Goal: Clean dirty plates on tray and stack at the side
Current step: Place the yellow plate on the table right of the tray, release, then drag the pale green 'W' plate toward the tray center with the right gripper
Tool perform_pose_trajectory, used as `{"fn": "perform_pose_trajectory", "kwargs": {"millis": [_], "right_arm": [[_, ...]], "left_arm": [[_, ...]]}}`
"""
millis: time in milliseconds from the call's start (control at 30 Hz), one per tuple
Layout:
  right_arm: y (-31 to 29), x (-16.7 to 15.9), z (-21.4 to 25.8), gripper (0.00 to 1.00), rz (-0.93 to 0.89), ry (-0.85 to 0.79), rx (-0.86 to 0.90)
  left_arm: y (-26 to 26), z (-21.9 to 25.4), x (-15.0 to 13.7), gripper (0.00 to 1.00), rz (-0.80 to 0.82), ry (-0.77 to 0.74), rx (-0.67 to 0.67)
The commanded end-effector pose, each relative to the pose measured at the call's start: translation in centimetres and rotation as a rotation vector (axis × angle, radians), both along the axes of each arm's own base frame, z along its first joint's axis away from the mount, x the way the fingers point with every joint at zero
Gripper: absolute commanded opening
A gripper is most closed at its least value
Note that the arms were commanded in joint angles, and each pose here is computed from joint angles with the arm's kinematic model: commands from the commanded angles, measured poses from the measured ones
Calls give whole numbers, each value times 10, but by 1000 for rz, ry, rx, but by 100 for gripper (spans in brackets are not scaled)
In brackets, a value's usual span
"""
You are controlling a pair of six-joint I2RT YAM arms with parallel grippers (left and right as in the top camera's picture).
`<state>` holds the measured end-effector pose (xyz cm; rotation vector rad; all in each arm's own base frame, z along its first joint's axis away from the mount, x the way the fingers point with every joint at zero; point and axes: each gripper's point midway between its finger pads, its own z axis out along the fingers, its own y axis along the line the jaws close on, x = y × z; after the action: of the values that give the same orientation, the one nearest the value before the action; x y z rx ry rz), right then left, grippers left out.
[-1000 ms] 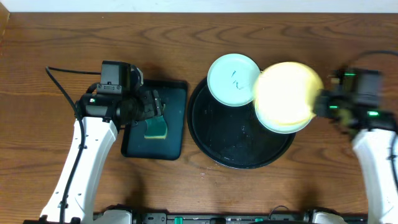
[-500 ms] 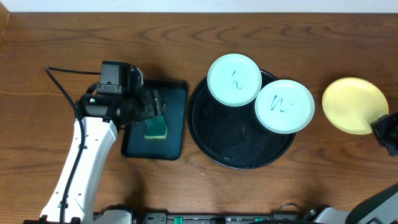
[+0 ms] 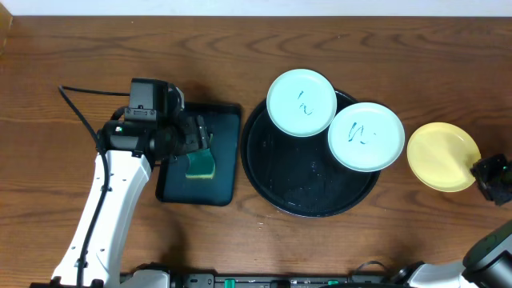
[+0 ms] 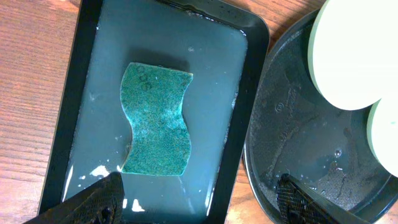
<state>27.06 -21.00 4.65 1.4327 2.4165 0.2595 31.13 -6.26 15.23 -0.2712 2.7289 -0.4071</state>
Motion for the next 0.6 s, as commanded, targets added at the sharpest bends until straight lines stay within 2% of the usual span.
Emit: {"fn": "perform_pose_trajectory", "kwargs": {"millis": [0,100,167,267,367,467,567], "right_arm": [[41,42,50,45,219,-303,110],[81,57,81,44,378,-437,165],[106,57,86,43,496,-427,137],[128,51,70,43,590,-271,40],[128,51,47,43,642,-67,-157],[135,66,35,48,690,-2,-280],[143,84,20,47,726,4,-325]], "left_arm": [[-1,8,4,79,-6,-22,-8],[-1,8,4,79,-6,-22,-8],[-1,8,4,79,-6,-22,-8],[-1,8,4,79,-5,-22,-8],[-1,8,4,79,-6,-22,-8],[-1,8,4,79,-6,-22,-8],[-1,8,4,79,-6,-22,-8]]}}
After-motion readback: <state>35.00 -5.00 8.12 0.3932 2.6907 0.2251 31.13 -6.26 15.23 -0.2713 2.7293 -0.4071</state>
